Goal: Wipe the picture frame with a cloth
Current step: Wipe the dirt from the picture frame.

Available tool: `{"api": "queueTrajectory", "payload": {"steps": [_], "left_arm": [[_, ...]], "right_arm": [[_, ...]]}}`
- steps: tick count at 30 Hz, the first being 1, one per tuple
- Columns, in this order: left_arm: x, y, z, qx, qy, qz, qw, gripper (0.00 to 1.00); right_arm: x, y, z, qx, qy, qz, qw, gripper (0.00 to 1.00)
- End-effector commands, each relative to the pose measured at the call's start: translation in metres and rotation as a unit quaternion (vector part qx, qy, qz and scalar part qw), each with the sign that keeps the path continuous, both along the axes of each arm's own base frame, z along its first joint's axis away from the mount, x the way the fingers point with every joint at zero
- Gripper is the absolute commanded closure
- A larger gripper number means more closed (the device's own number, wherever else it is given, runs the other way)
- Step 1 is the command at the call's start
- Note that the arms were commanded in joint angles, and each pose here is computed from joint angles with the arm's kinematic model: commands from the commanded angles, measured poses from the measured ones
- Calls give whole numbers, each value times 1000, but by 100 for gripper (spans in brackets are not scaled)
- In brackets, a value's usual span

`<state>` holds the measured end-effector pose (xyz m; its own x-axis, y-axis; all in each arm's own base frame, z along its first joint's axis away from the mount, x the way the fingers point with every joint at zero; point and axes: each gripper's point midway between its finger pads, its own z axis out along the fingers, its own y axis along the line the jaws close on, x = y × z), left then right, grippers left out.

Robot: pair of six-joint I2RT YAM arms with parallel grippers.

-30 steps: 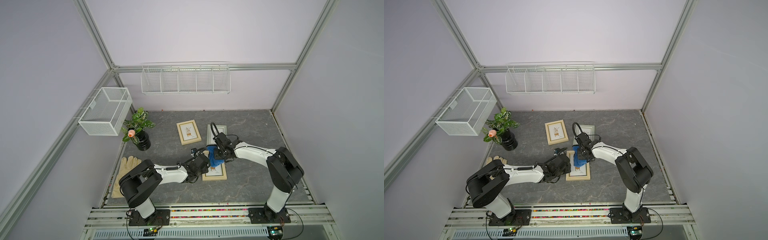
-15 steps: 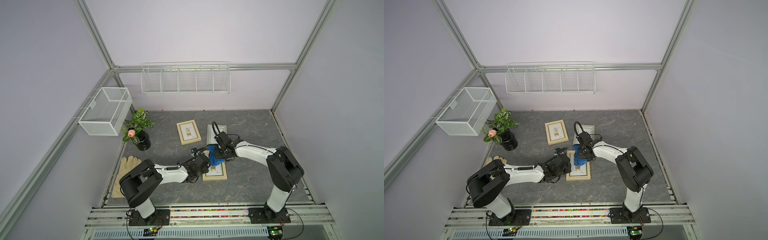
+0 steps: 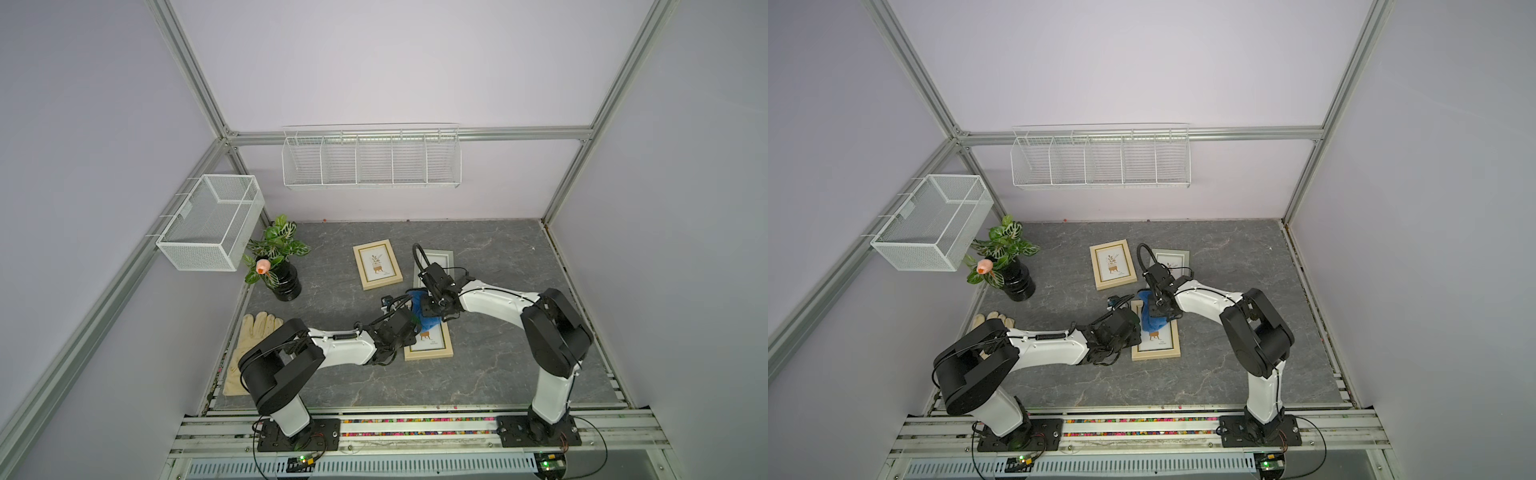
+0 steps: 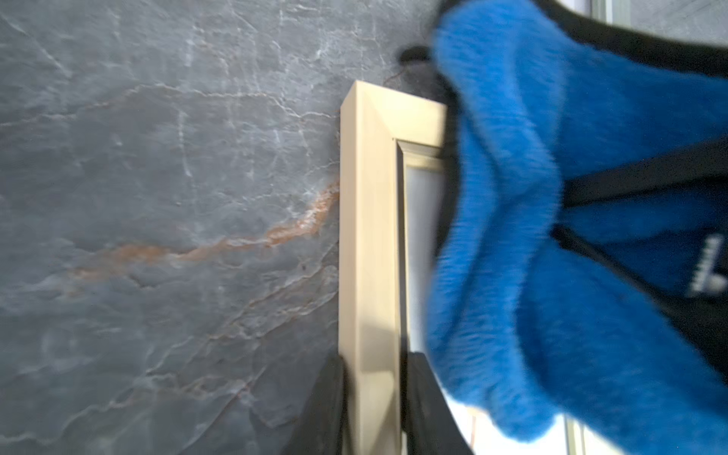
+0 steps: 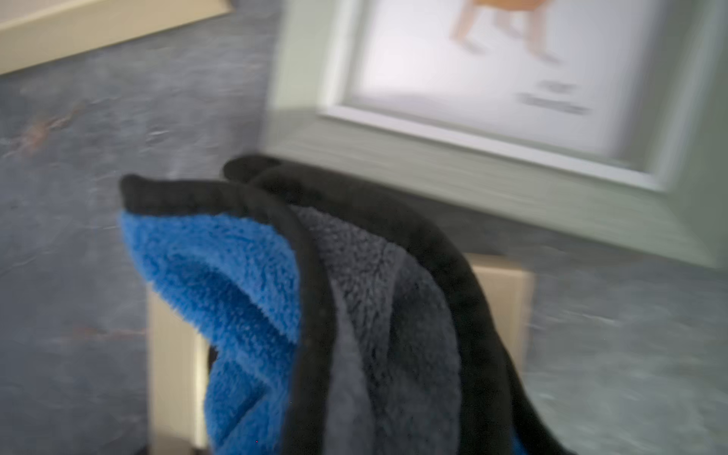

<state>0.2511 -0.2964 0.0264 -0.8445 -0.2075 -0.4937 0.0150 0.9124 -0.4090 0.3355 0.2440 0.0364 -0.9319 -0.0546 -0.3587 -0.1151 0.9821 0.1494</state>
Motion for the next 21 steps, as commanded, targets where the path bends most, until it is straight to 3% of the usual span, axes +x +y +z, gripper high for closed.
{"api": "queueTrajectory", "payload": {"steps": [1,9,17,21], "left_arm": [[-29,42,-46,90,72,5,993,88],[-29,40,-47,93,75,2,993,87],[-29,43,-46,95,73,8,993,87],[-29,43,-46,93,72,8,993,87]], "right_arm": [[-12,-48,-12,-76,17,-20,997,93],[-18,30,-17,-26,33,40,998,93],[-18,-48,-9,-75,21,-18,997,93],[-27,-41,-6,-59,23,-10,998,93]]}}
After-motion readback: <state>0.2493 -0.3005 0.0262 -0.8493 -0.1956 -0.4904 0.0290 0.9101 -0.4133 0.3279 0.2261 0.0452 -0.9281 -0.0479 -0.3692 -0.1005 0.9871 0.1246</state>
